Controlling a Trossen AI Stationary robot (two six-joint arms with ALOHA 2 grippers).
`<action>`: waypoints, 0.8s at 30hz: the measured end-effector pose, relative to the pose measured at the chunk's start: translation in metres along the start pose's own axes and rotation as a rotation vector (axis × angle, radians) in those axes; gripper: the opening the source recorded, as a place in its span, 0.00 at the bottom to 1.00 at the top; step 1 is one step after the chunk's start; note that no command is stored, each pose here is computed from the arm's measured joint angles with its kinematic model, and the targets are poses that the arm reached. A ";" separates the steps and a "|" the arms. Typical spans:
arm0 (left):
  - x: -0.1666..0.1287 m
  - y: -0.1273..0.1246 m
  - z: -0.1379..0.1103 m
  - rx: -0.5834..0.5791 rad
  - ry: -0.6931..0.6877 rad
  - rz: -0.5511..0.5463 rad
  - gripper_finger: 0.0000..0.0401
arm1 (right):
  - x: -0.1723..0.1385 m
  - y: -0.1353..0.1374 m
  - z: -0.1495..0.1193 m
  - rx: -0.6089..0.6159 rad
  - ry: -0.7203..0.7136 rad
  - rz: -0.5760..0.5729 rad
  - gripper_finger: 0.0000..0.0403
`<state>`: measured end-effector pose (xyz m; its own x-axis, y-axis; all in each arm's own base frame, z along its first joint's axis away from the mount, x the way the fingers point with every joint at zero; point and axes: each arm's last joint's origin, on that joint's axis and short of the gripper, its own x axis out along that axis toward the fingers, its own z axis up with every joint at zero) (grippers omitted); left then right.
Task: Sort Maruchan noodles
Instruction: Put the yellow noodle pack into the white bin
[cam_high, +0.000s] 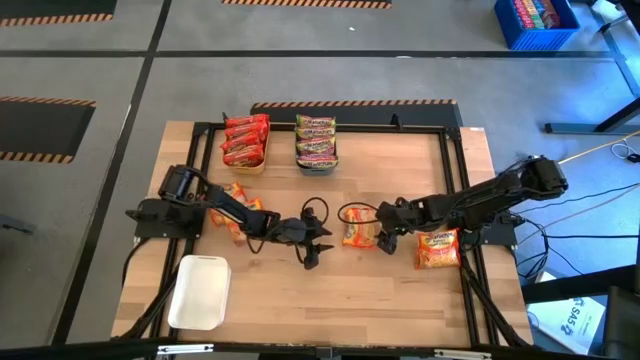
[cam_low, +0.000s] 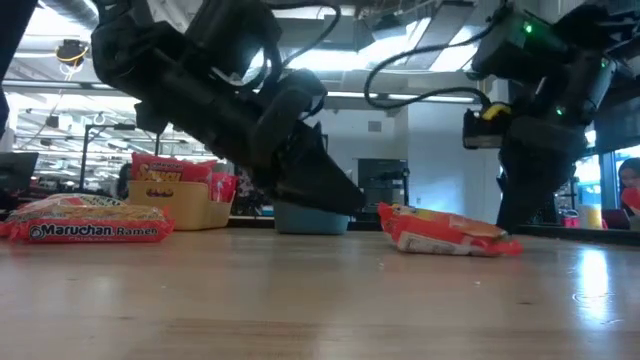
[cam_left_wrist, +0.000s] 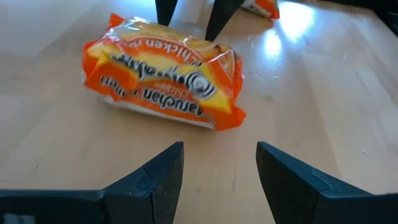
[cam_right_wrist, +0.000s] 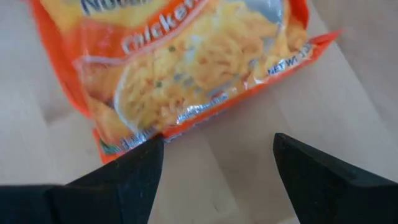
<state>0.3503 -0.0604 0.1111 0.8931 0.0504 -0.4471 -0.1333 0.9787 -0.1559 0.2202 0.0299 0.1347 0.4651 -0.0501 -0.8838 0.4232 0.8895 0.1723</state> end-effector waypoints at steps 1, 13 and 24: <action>0.001 0.000 -0.001 0.001 0.003 0.002 0.49 | 0.001 -0.001 -0.002 -0.010 0.004 -0.003 0.71; -0.009 0.001 0.011 -0.007 0.003 0.034 0.49 | 0.019 0.022 0.003 -0.121 -0.195 0.186 0.71; -0.018 0.037 0.036 -0.129 -0.005 0.108 0.50 | 0.020 0.019 0.002 -0.123 -0.202 0.128 0.71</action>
<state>0.3445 -0.0183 0.1449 0.8726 0.1554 -0.4630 -0.2824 0.9341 -0.2186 0.2391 0.0449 0.1214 0.6598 -0.0119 -0.7514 0.2590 0.9422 0.2125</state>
